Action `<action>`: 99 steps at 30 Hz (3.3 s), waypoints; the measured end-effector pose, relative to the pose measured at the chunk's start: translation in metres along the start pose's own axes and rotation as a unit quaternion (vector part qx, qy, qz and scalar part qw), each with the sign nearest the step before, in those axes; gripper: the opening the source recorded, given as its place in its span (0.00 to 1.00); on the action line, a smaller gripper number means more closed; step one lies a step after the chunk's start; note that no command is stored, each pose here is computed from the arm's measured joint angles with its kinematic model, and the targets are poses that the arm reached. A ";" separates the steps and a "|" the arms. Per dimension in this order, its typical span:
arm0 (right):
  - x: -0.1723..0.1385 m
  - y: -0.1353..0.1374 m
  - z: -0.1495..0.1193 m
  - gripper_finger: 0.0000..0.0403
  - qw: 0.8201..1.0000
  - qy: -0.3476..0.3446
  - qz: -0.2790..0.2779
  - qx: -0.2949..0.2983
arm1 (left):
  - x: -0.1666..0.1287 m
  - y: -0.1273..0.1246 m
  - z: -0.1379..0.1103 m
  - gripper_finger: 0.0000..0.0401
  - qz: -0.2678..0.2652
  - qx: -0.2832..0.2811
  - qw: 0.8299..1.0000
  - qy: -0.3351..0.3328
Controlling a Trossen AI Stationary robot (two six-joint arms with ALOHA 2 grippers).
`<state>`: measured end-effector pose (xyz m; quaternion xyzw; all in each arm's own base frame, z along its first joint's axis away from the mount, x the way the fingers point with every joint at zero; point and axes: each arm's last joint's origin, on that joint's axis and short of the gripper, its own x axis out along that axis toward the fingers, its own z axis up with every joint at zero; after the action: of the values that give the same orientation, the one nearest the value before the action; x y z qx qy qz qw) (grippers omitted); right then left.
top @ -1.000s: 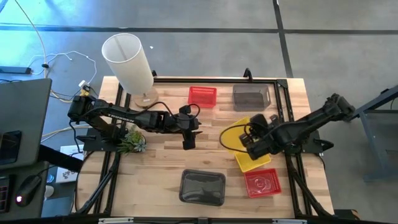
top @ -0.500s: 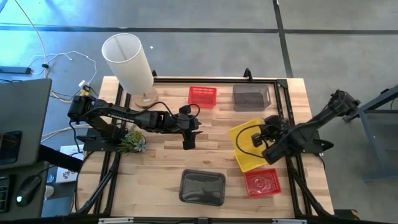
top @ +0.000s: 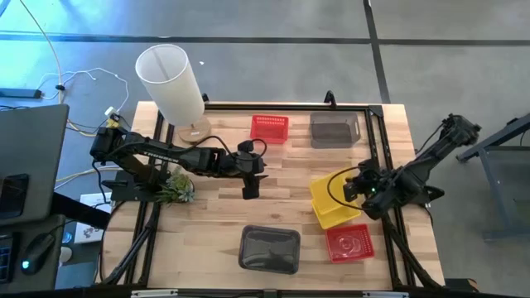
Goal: Stack baskets by color
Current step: Stack the left yellow bin into the stacked yellow bins, then stack the top red bin into the stacked red bins
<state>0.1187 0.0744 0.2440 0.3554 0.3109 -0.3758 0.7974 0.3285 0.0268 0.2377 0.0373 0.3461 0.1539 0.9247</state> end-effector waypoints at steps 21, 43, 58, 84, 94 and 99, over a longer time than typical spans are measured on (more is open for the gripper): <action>0.009 -0.006 -0.030 0.00 0.994 0.102 0.010 0.044 | 0.000 0.000 -0.002 0.39 0.000 -0.010 1.000 0.012; 0.017 -0.007 -0.039 0.00 0.991 0.118 -0.057 0.039 | 0.000 0.000 -0.002 0.39 0.000 -0.009 1.000 0.011; 0.017 -0.006 -0.040 0.01 0.989 0.123 -0.058 0.055 | 0.000 0.000 -0.002 0.39 0.000 -0.009 1.000 0.011; -0.008 0.004 -0.017 0.22 0.995 0.067 -0.043 0.056 | 0.002 0.011 -0.003 0.39 0.036 0.023 0.999 0.019; -0.013 0.006 -0.013 0.21 0.997 0.052 -0.034 0.055 | 0.008 0.041 -0.004 0.39 0.071 0.055 0.996 0.025; -0.012 0.011 -0.011 0.21 1.000 0.007 0.003 0.028 | 0.011 0.063 -0.002 0.39 0.097 0.068 0.993 0.018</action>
<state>0.1188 0.0931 0.2510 0.3812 0.3053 -0.3796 0.7858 0.3186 0.0898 0.2405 0.1310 0.3674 0.2198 0.8942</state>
